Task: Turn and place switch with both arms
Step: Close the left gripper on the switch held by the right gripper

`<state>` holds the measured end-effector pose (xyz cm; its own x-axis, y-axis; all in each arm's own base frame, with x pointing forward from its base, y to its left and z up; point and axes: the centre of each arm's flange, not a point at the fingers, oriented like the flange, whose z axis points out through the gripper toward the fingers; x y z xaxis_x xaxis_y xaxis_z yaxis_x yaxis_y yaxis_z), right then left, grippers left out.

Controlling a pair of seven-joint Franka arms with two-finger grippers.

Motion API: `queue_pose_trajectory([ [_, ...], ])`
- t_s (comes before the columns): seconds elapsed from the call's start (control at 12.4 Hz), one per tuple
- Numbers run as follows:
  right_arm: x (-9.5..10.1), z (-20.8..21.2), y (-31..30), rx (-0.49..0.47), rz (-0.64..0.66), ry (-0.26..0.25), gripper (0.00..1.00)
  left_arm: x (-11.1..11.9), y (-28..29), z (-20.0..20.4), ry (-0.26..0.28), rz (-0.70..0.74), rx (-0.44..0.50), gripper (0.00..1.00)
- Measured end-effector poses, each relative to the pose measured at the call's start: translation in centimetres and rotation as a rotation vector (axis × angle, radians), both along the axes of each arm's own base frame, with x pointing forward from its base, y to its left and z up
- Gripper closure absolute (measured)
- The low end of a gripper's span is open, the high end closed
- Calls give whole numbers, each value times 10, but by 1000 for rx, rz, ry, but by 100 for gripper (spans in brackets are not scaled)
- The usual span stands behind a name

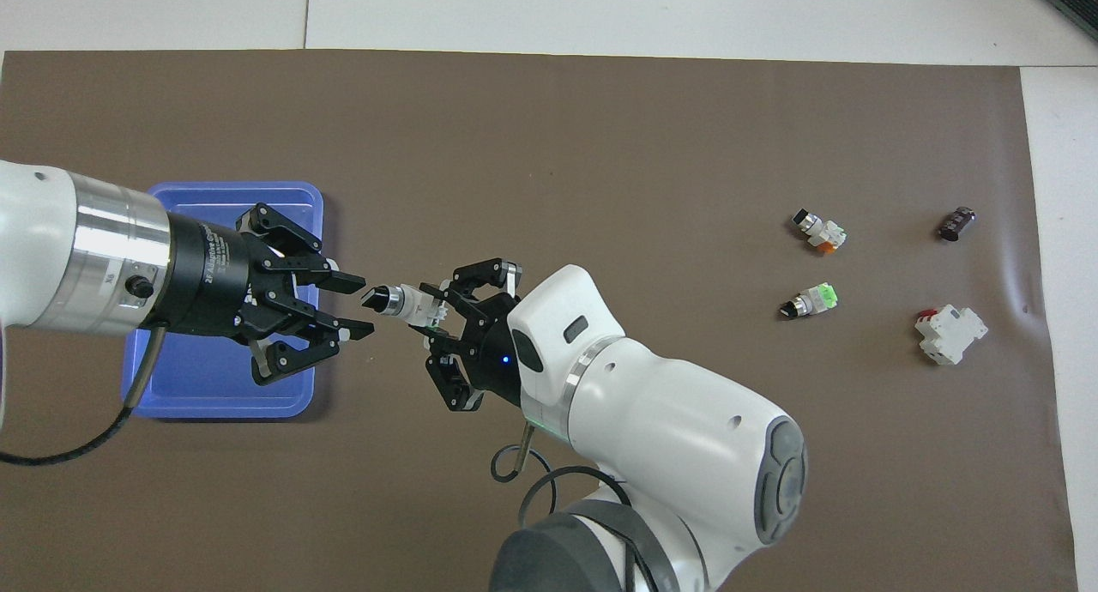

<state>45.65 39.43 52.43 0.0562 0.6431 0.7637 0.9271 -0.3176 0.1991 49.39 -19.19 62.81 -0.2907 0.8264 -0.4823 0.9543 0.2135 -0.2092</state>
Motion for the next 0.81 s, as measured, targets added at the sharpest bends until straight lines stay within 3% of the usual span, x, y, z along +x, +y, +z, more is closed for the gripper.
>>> queue_pose_trajectory([
  [0.64, 0, 0, 0, 0, 0, 0, 67, 0, -12, -9, -23, 0, -3, 52],
  [0.81, 0, 0, 0, -1, 0, 1, 67, -1, -14, -9, -25, -2, -3, 60],
])
